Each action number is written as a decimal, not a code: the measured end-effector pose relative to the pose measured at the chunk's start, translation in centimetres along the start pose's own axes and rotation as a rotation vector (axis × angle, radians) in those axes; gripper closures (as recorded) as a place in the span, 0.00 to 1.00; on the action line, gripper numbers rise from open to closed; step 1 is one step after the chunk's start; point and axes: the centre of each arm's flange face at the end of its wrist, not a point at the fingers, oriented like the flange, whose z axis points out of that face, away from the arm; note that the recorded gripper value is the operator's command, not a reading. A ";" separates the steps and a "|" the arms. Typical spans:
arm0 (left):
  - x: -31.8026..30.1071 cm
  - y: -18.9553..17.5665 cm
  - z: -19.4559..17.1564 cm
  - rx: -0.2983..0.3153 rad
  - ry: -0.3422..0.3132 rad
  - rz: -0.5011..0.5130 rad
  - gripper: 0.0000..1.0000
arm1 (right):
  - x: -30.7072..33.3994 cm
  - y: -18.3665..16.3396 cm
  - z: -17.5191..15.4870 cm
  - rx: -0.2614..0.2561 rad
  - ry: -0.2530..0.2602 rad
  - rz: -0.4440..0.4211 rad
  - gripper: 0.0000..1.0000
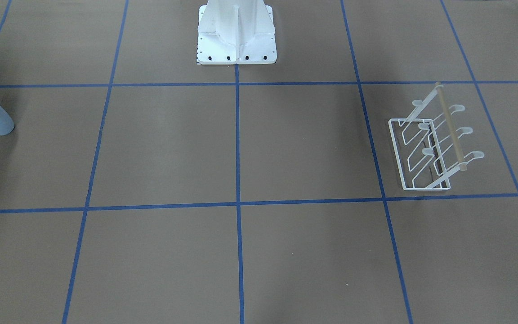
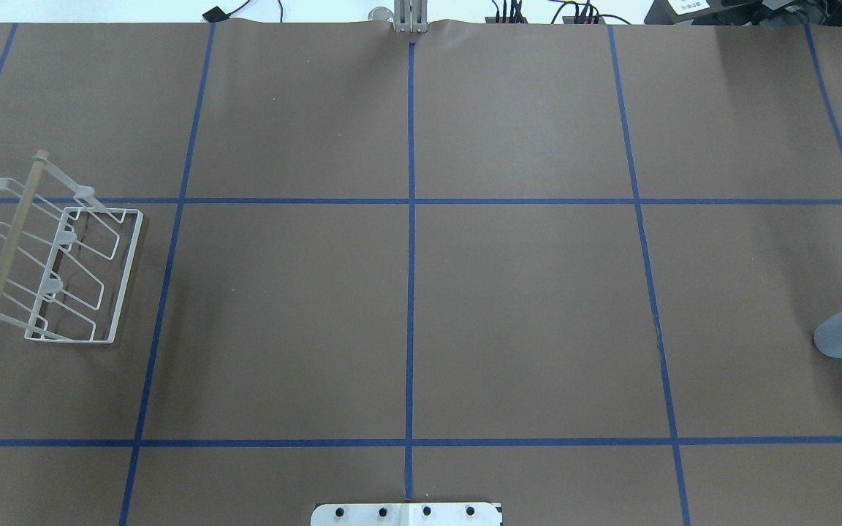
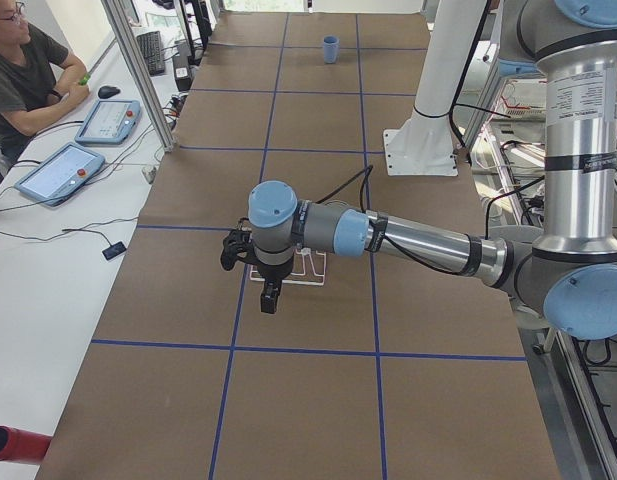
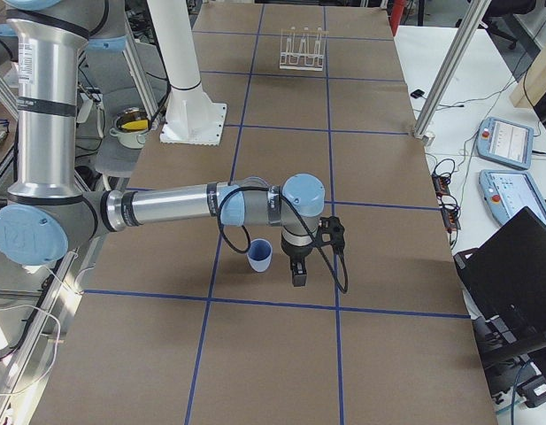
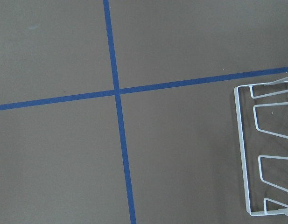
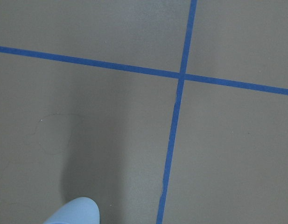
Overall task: Hang cup on cup holder
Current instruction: 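Lower the right gripper over the light blue cup lying on its side, then grasp the light blue cup by its base with the right gripper and lift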
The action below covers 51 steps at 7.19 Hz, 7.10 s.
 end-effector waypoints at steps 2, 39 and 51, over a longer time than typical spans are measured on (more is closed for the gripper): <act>0.0 0.1 -0.1 0.015 -0.003 0.025 0.02 | -0.2 -0.4 -0.2 0.004 0.001 -0.007 0.00; -0.4 0.4 0.5 0.014 0.003 0.025 0.02 | -9.0 5.7 12.9 -0.200 -0.012 -0.133 0.53; 1.1 -1.0 -0.7 0.064 0.006 0.078 0.02 | -12.0 2.1 4.3 -0.021 -0.179 -0.050 1.00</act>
